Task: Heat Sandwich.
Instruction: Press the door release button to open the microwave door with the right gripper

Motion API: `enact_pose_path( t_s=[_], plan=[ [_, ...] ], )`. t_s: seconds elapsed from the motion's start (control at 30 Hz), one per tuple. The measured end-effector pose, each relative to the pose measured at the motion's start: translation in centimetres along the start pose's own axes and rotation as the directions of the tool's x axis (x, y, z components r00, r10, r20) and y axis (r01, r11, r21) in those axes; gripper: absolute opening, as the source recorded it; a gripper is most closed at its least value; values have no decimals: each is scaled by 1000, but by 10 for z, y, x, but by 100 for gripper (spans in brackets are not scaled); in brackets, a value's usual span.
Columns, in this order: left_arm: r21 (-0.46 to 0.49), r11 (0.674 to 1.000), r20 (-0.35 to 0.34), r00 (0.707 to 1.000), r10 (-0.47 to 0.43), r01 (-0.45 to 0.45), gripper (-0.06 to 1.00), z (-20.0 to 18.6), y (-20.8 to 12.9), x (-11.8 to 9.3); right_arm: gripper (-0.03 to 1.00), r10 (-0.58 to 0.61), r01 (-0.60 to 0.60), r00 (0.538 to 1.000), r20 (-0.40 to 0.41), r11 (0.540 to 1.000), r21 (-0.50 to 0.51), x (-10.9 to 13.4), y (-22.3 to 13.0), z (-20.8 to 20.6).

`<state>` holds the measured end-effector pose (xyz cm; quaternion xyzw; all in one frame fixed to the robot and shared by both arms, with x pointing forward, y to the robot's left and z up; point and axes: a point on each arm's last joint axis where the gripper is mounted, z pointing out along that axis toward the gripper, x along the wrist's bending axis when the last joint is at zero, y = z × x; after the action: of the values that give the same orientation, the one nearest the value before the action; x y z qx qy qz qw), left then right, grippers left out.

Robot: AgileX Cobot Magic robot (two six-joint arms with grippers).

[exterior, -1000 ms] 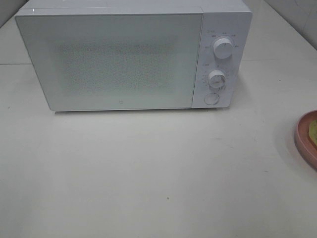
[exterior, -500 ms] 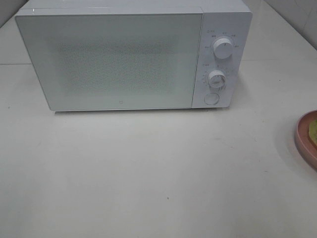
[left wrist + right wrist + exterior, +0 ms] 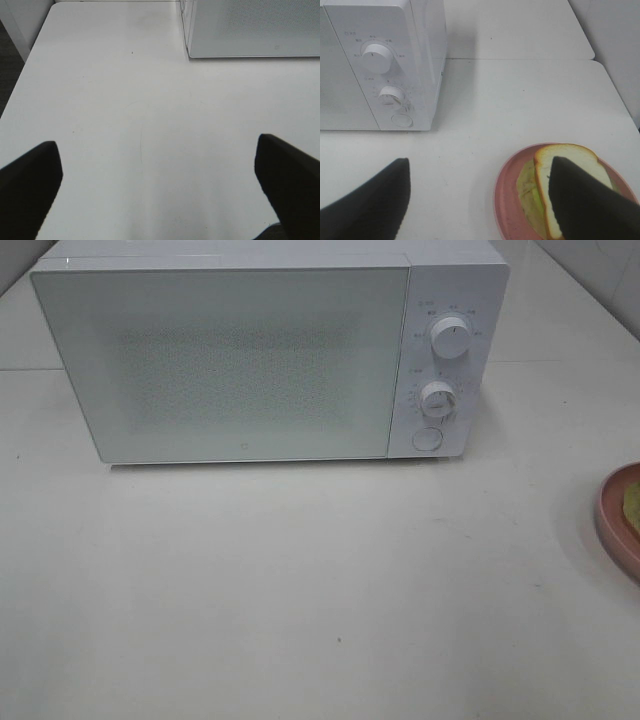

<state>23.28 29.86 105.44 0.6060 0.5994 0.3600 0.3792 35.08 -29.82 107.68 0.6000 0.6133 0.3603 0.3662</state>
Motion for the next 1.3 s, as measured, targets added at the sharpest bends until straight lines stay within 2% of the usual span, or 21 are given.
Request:
enact_pose_path(
  t_s=[0.37, 0.57, 0.9, 1.1, 1.3],
  plan=[
    [0, 1000, 0, 1000, 0, 0, 99, 0, 0, 0, 74, 0, 0, 1000, -1, 997, 77, 0, 3, 36],
    [0, 1000, 0, 1000, 0, 0, 99, 0, 0, 0, 74, 0, 0, 1000, -1, 998, 63, 0, 6, 50],
    [0, 1000, 0, 1000, 0, 0, 99, 0, 0, 0, 74, 0, 0, 1000, 1, 998, -70, 0, -7, 79],
    [0, 1000, 0, 1000, 0, 0, 99, 0, 0, 0, 74, 0, 0, 1000, 3, 984, -177, 0, -9, 97],
    [0, 1000, 0, 1000, 0, 0, 99, 0, 0, 0, 74, 1, 1, 1000, 5, 971, -238, 0, -17, 112]
  ],
)
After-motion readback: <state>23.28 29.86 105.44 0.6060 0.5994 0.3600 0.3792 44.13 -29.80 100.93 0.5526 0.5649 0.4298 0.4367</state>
